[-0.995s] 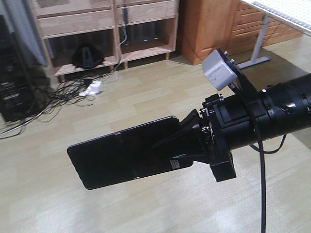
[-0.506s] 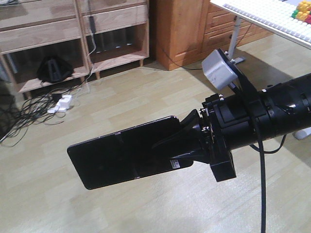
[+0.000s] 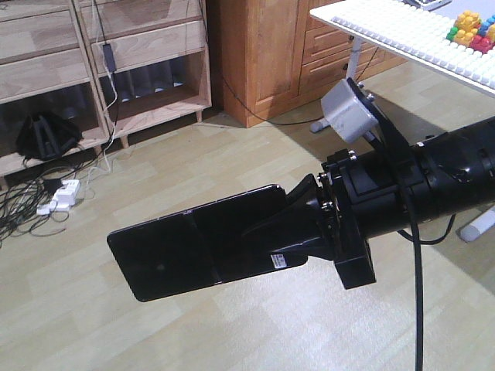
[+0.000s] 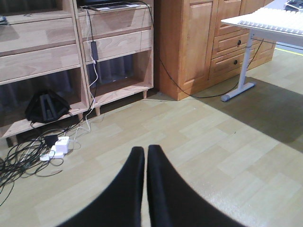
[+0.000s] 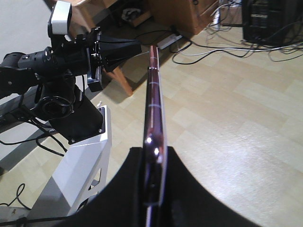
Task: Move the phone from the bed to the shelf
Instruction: 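Drive toward the white desk, keeping the phone held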
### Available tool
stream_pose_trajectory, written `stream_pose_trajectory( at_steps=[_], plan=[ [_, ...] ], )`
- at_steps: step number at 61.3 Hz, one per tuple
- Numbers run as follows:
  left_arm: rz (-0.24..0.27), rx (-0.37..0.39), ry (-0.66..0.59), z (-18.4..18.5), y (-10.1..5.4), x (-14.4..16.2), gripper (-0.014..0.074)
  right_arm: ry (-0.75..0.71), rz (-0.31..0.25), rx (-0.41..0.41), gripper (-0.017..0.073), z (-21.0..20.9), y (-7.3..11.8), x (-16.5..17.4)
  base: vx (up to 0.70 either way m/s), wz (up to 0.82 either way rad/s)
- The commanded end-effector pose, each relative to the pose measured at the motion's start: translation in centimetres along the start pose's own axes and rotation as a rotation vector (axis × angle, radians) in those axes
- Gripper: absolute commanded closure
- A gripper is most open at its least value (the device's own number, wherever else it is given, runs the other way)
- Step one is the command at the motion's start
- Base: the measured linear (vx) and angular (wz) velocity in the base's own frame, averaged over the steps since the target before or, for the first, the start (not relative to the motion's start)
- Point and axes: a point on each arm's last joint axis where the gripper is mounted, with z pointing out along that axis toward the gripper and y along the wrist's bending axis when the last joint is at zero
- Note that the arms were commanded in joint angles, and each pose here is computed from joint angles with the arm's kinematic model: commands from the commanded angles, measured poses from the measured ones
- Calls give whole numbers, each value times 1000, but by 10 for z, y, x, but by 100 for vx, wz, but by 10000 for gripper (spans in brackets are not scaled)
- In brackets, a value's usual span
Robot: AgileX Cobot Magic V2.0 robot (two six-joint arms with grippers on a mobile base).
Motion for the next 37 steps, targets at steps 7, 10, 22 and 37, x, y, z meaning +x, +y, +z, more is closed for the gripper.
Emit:
stream_pose_trajectory(
  at_steps=[7,10,22,37],
  plan=[
    [-13,-5,-75,0,1,-6,593,-75,-32,-94,564,-9,21,-14,34,-4],
    [-13,-5,-75,0,1,-6,593,-75,-32,-94,564,-9,21,-14,33,-2],
    [-13,-5,-75,0,1,-6,593,-75,-32,-94,564,-9,21,-14,32,-2],
    [-13,-5,-75,0,1,-6,593,-75,-32,-94,564,-9,21,-14,30,-4]
  ],
)
